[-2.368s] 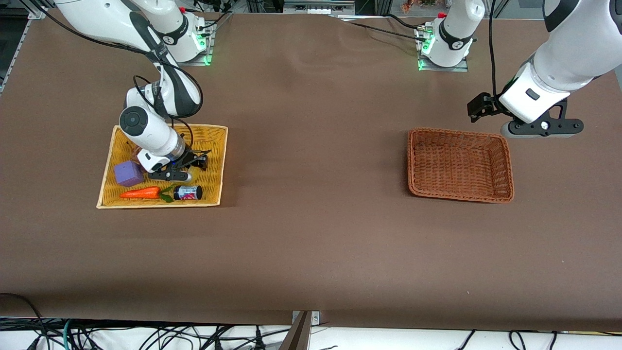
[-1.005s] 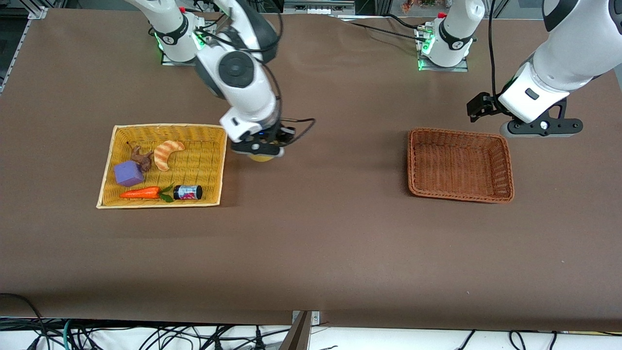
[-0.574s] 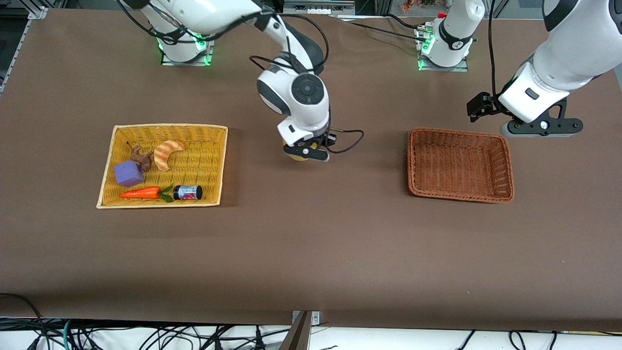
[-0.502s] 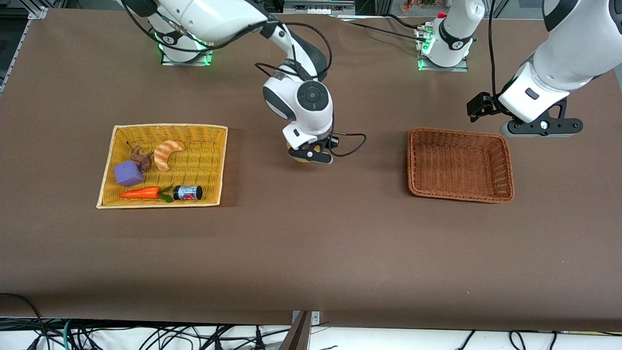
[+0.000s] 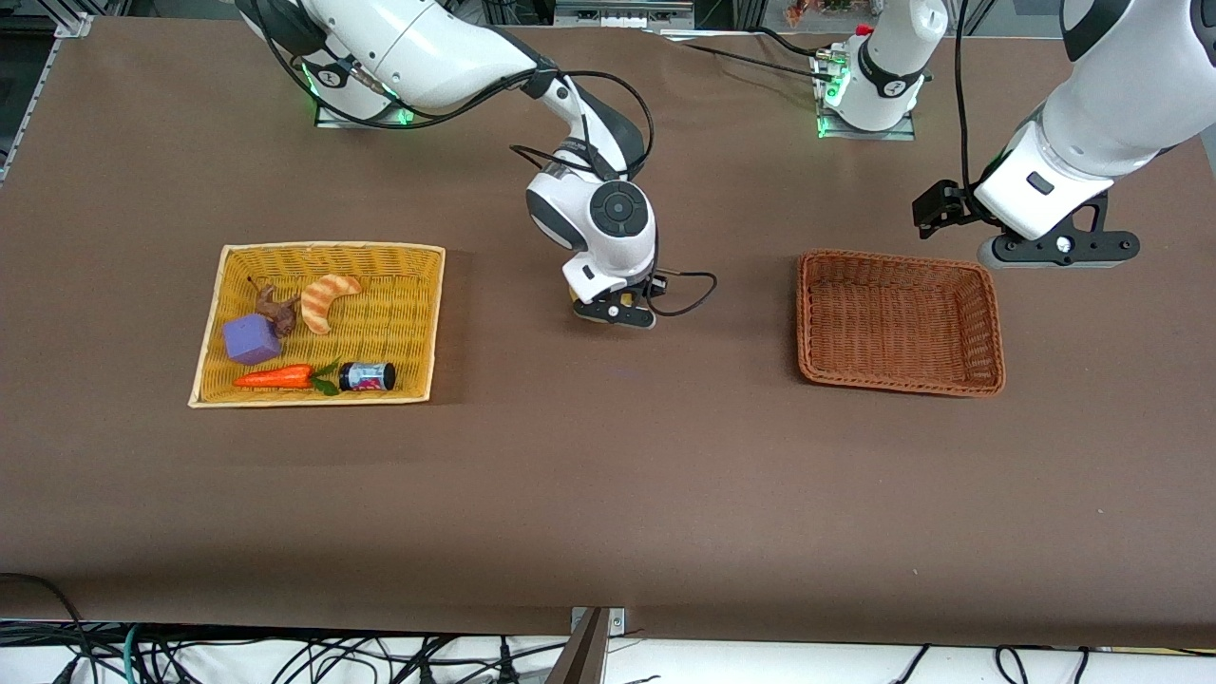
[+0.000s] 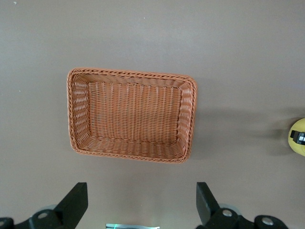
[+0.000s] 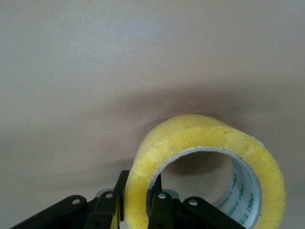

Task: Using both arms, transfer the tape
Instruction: 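Lower the tape roll onto the table and open the right gripper, then withdraw the right gripper while the left gripper moves toward the brown basket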

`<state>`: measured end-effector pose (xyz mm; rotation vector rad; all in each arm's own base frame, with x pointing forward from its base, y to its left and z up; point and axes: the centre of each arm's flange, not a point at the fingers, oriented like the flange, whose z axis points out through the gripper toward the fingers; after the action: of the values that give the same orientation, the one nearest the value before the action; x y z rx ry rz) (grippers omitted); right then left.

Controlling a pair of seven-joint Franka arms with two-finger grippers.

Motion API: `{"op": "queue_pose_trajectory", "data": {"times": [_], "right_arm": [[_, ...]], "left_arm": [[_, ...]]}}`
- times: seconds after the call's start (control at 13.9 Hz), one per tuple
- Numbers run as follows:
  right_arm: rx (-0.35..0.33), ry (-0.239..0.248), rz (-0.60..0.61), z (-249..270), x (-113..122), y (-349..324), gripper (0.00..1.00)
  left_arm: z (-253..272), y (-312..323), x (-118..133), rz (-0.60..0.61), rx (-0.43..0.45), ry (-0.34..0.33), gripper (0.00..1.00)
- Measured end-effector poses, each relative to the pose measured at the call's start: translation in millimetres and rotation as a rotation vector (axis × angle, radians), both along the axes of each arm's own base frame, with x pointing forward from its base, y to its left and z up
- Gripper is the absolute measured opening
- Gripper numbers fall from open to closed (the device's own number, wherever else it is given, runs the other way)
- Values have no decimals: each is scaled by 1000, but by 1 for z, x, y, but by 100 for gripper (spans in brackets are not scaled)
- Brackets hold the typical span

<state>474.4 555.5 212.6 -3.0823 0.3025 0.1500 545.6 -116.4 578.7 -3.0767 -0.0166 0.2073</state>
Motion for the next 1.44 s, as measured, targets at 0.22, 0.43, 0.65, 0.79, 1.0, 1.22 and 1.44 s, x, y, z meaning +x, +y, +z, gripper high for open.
{"op": "queue_pose_trajectory", "data": {"times": [0.22,0.43,0.65,0.79,1.0,1.22,1.44], "right_arm": [[9,3,0,-16,-2,2,24],[-3,-42,27,-6,4,3,42],[-67,-97,67,49,28,-14,70],[-116,-104,112,108,57,-54,92],[-197,-76,195,180,100,-141,100],[-255,-45,272,219,139,-234,100],[-261,-50,303,259,160,-307,100]], "left_arm": [[0,0,0,0,0,0,100],[0,-1,0,0,-3,1,100],[1,-3,-1,-4,-5,0,100],[1,-6,-2,-9,-6,-2,100],[1,-6,-2,-10,-6,-1,100],[1,-6,-1,-10,-6,0,100],[0,-6,-1,-10,-6,2,100]]}}
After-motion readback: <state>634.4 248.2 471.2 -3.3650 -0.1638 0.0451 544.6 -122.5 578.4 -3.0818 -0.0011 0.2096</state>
